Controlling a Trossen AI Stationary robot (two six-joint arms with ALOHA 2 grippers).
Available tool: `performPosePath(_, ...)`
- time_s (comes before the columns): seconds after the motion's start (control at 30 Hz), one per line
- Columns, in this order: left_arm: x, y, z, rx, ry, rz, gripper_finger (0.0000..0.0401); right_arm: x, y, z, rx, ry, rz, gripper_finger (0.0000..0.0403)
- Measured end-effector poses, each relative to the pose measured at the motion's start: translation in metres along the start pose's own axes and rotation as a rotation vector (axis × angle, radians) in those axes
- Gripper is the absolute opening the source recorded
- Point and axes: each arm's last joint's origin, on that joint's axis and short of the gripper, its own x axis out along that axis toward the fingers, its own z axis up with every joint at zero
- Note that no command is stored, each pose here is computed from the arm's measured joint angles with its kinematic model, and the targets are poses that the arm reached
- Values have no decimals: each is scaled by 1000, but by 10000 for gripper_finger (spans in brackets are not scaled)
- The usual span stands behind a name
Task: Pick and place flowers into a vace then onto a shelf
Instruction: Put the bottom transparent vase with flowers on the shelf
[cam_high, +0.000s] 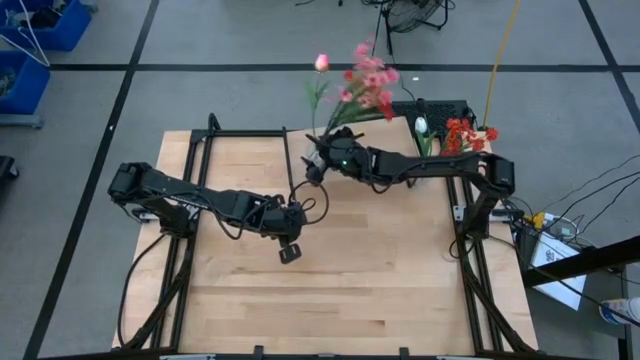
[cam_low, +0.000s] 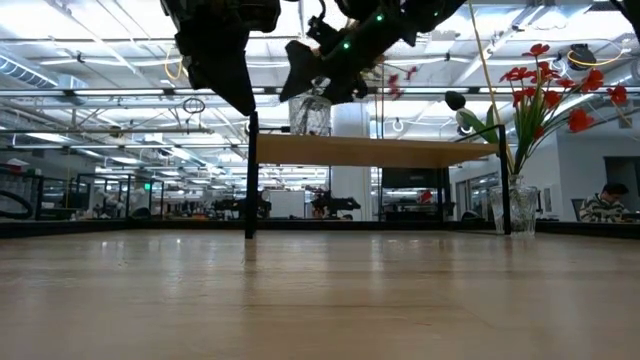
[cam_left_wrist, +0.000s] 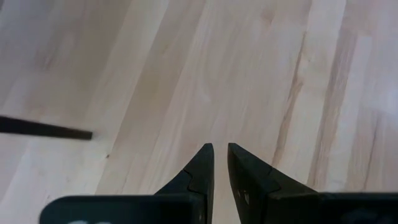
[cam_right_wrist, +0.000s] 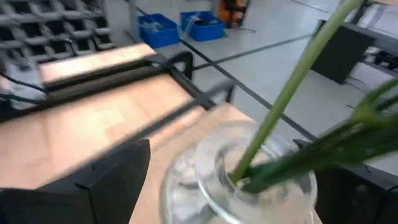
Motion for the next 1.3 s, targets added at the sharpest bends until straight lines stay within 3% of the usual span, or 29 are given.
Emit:
performPosePath(0.17, 0, -3, 4, 25, -46, -23, 51, -13, -1, -2, 43, -16, -5, 377)
performPosePath(0.23, 0, -3, 6, 34, -60, -31, 51, -11, -2, -10, 58, -12, -11, 377)
performPosePath(0.37, 0, -4, 8, 40, -76, -47, 51, 1, -10, -12, 127, -142, -17, 377)
performPosePath(0.63, 0, -5, 6, 16, -58, -62, 51, 0, -15, -17, 216, -166, -18, 377)
performPosePath(0.97, 0, -5, 7, 12, -65, -64, 51, -3, -7, -21, 188, -146, -2, 397)
performPosePath(1.13, 0, -5, 7, 11, -69, -56, 51, -5, -4, -21, 63, -149, -4, 399)
performPosePath(1.3, 0, -5, 7, 7, -69, -56, 51, -8, 3, -23, 32, -135, -14, 397)
